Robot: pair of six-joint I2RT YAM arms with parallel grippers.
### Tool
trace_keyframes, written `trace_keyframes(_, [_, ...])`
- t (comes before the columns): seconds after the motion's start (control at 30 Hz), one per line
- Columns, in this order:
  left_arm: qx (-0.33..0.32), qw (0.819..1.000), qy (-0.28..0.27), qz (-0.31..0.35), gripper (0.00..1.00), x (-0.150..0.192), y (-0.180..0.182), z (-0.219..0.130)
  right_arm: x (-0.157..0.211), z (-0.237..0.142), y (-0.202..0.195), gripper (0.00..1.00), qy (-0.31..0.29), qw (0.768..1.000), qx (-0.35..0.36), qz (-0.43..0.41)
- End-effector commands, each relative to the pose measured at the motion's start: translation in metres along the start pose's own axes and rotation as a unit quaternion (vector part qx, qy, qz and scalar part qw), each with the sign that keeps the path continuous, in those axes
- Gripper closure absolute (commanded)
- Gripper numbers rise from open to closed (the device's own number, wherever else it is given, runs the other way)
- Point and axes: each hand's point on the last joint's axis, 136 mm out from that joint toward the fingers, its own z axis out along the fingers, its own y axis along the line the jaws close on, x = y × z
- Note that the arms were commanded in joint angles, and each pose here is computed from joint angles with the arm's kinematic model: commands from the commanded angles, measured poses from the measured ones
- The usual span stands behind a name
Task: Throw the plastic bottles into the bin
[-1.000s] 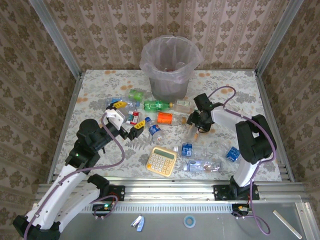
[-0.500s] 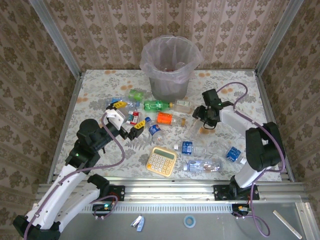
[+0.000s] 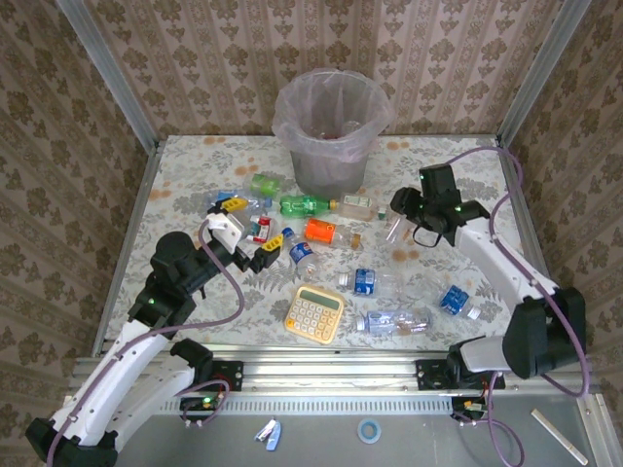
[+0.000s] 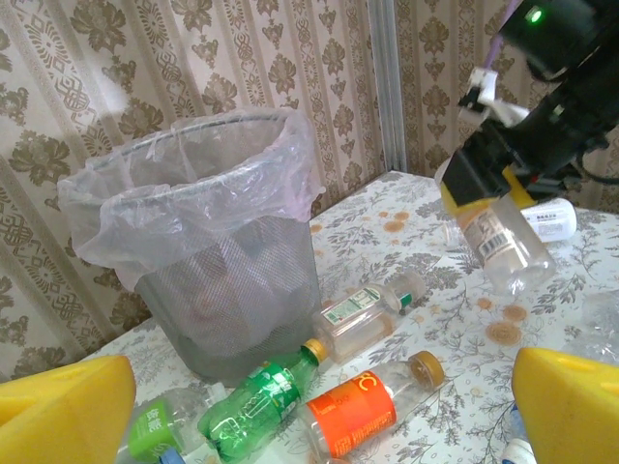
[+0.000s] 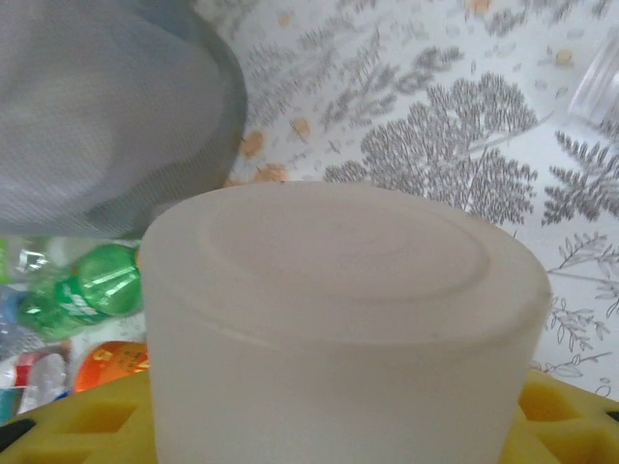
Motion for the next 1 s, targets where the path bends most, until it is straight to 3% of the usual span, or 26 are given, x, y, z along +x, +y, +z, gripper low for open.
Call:
trace_keyframes(0.0, [0.005,1.0,-0.015,0.009,0.0,-0.004,-0.003,0.0,-0.024,-0.031,-0.002,0.43,-0.056,0.998,0.001,-0.015])
trace_keyframes(0.2, [0.004,1.0,-0.014,0.01,0.0,-0.003,-0.003,0.0,-0.063,-0.093,0.019,0.46,-0.145,0.988,-0.048,-0.031])
trace_keyframes(0.37, [0.001,1.0,-0.012,0.011,0.0,-0.002,-0.001,0.0,-0.104,-0.159,0.046,0.47,-0.24,0.965,-0.101,-0.031])
trace_keyframes(0.7, [-0.004,1.0,-0.008,0.014,0.0,0.001,0.0,0.001,-0.167,-0.281,0.07,0.5,-0.428,0.887,-0.175,0.004])
trace_keyframes(0.97, [-0.006,1.0,-0.005,0.015,0.0,0.003,0.001,0.002,-0.2,-0.328,0.094,0.52,-0.507,0.83,-0.233,0.02])
